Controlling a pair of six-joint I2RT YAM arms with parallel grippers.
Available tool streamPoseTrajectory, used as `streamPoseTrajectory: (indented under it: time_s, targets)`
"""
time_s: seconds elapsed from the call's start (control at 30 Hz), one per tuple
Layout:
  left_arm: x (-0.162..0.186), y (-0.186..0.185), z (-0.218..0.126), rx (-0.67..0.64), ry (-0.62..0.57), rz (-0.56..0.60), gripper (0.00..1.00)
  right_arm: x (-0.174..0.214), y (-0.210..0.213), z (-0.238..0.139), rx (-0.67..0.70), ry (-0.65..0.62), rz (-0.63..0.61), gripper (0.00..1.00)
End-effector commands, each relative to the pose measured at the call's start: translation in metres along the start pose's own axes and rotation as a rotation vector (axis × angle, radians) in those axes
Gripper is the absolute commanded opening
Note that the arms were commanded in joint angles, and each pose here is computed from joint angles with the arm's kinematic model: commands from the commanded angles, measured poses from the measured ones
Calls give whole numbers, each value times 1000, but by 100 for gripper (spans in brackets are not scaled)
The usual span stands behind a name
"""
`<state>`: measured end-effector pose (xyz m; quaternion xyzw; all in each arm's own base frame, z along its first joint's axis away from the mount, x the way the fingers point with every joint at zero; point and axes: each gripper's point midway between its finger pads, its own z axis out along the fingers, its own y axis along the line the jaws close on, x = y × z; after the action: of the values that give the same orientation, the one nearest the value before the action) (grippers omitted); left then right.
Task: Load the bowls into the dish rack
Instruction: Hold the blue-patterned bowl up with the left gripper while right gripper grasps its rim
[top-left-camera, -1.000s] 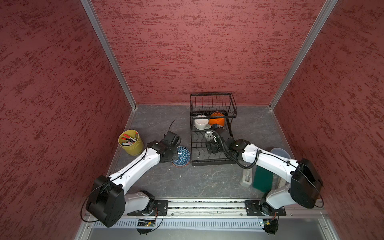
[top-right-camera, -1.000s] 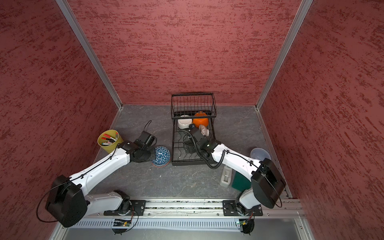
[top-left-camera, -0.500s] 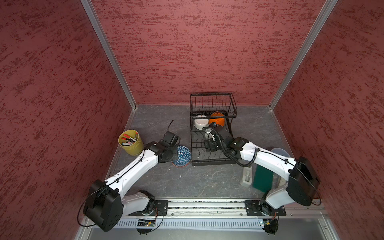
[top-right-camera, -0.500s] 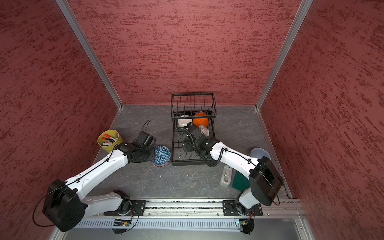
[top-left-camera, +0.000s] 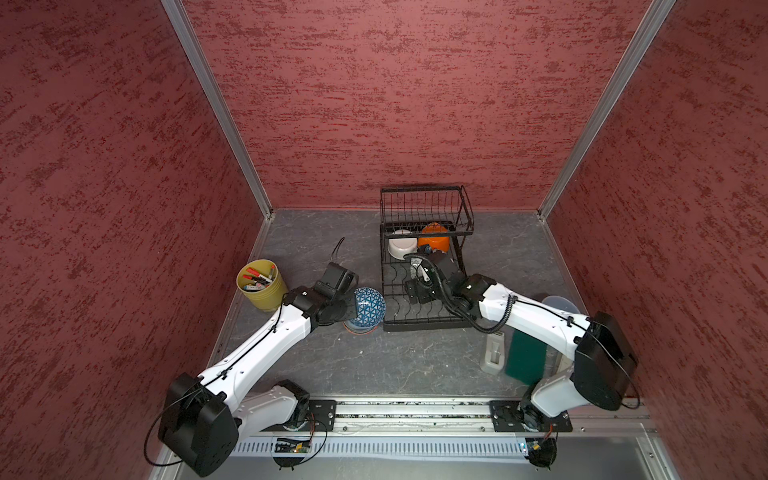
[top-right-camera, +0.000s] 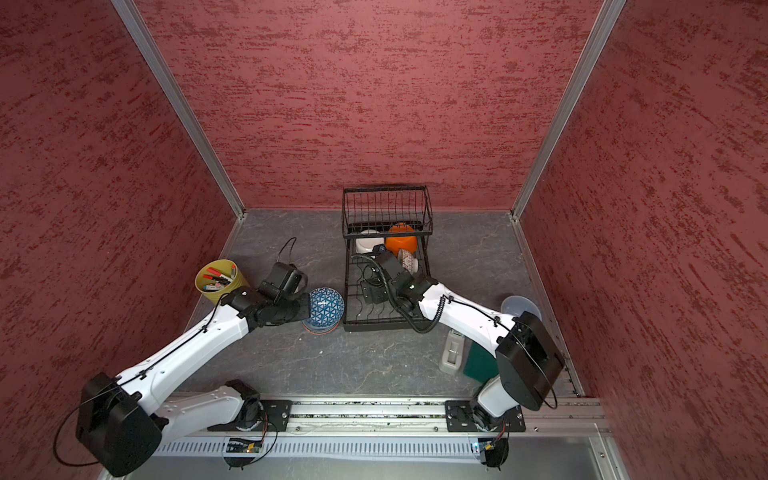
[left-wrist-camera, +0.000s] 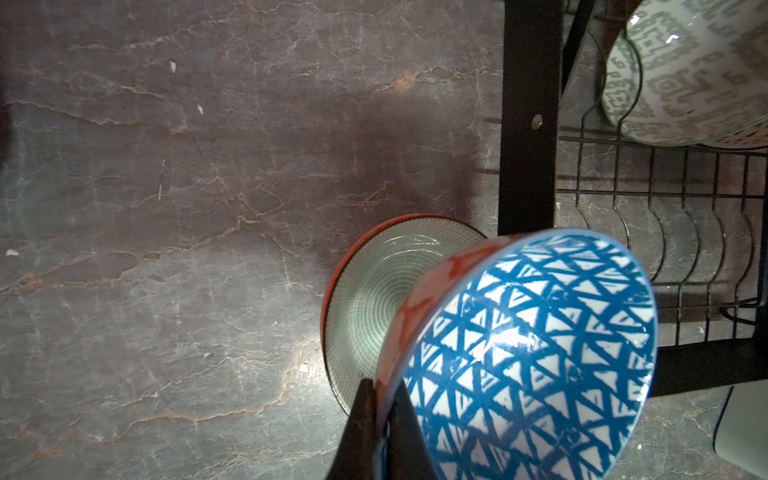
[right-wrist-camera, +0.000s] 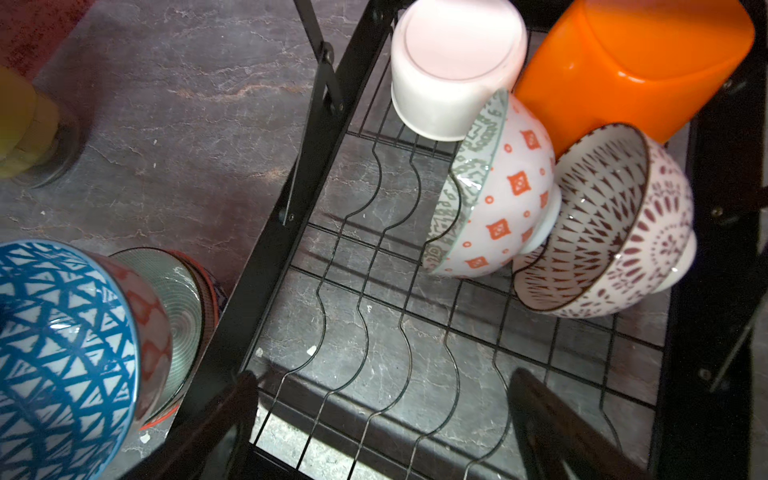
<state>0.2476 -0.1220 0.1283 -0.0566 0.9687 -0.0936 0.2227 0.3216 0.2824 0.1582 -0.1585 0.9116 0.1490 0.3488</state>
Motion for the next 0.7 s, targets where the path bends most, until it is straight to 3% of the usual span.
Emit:
streamPoseTrajectory:
  time_s: [0.0,0.4,0.67]
  targets:
    - [-15,-19,-12,88,-79,3,0,-38,18,-20,-88,-105,45,95]
    - [-24,-37,-16,110,-150,9,0,-50,38,-34,-189,-103,77,88]
    - [-31,-45,-16,115,-168,18,0,-38,52,-33,-201,-51,67,75]
